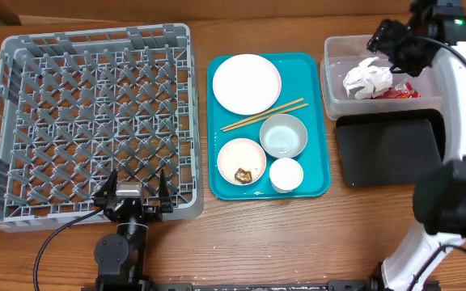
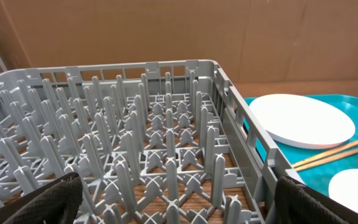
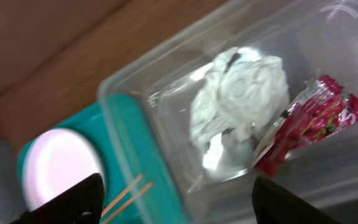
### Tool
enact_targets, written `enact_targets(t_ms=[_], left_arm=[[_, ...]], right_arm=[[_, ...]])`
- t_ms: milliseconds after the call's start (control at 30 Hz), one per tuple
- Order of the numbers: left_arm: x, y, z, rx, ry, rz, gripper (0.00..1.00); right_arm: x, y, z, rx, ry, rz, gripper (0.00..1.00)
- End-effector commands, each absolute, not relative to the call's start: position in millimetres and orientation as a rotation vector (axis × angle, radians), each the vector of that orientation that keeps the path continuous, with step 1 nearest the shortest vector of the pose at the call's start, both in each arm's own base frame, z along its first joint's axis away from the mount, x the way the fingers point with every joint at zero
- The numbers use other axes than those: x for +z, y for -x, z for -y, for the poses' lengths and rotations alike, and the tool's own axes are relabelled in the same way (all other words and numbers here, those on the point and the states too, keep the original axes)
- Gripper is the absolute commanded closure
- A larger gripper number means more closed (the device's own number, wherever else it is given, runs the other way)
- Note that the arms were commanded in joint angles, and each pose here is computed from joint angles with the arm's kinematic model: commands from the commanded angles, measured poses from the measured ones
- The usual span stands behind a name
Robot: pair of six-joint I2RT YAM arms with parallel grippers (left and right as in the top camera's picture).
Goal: Sort waste into correct bins and load items into the dishwasher
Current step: 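Carry the tissue and red wrapper right and drop into clear bin, then move the right gripper to the rice dish and grasp its rim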
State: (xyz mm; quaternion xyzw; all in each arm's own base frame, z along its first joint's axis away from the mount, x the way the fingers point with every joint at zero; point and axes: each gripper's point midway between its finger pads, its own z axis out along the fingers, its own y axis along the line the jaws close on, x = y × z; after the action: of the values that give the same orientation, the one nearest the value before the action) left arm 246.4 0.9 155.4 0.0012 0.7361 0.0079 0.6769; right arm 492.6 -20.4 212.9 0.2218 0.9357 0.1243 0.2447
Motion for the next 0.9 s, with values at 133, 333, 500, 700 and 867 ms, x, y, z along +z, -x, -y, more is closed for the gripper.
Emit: enact_targets(t_ms=[133, 333, 500, 700, 867], left_arm=[[156.3, -246.2, -3.6, 0.045, -0.01, -1.646, 0.0], [156.3, -246.2, -3.7, 0.046, -0.01, -1.646, 0.0], [156.2, -246.2, -3.6, 0.045, -0.01, -1.647, 0.0], [156.3, -246.2, -3.6, 0.045, -0.01, -1.646, 0.0], [156.3, -246.2, -3.6, 0.045, -0.01, -1.646, 0.0]], right_arm=[[289.1, -449.2, -14.9, 0.496, -0.482, -2.497, 0.25], [278.1, -425.6, -58.8, 0.498, -0.371, -2.619, 0.26], [273.8, -416.6, -95.5, 0.485, -0.26, -2.66, 0.25], [261.7, -404.9, -129.6, 0.41, -0.214, -2.703, 0.25], [251.0, -395.3, -148.5, 0.337, -0.202, -2.73, 0.25]])
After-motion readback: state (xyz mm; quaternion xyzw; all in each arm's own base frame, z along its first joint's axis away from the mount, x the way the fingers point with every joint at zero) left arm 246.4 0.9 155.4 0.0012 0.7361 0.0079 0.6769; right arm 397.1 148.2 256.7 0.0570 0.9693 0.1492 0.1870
